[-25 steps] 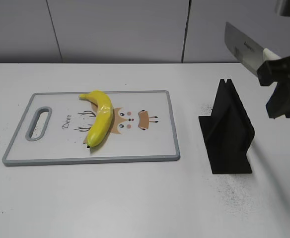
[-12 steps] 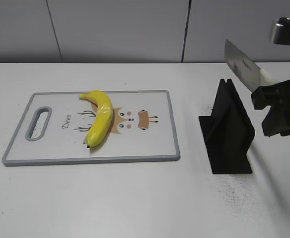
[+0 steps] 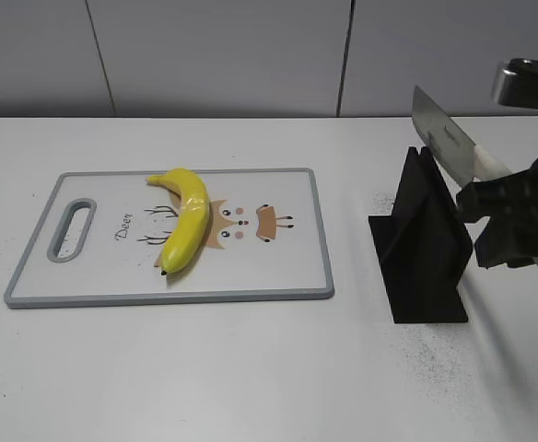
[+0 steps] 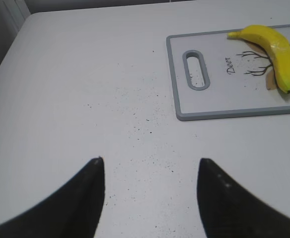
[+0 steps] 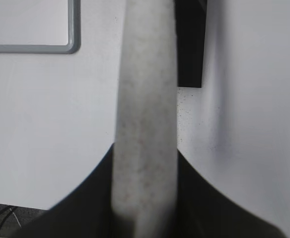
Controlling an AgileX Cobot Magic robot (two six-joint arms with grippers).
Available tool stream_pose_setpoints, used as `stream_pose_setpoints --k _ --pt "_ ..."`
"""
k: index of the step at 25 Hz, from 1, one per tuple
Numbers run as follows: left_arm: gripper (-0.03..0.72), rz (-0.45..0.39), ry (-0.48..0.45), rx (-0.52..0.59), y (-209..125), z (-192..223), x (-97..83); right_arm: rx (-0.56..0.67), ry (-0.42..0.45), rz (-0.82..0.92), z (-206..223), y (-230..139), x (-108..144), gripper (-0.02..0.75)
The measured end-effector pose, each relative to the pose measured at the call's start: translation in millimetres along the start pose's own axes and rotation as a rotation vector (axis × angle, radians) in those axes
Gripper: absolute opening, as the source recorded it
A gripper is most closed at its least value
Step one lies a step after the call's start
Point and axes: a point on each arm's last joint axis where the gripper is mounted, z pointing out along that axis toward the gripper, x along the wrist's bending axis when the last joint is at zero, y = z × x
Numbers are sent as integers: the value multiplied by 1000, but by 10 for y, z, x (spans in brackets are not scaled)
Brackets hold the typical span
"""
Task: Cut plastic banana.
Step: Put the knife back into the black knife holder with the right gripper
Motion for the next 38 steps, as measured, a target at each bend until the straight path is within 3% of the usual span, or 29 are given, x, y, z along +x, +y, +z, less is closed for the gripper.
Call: stream_pose_setpoints --k 16,33,35,38 --pt "554 0 0 -1 1 0 0 123 -11 59 267 -21 28 175" --pt "554 0 0 -1 1 0 0 114 -6 68 370 -98 -7 174" --pt "554 0 0 -1 1 0 0 118 0 76 370 -102 -2 202" --pt "554 0 0 -1 1 0 0 124 6 85 370 -106 4 380"
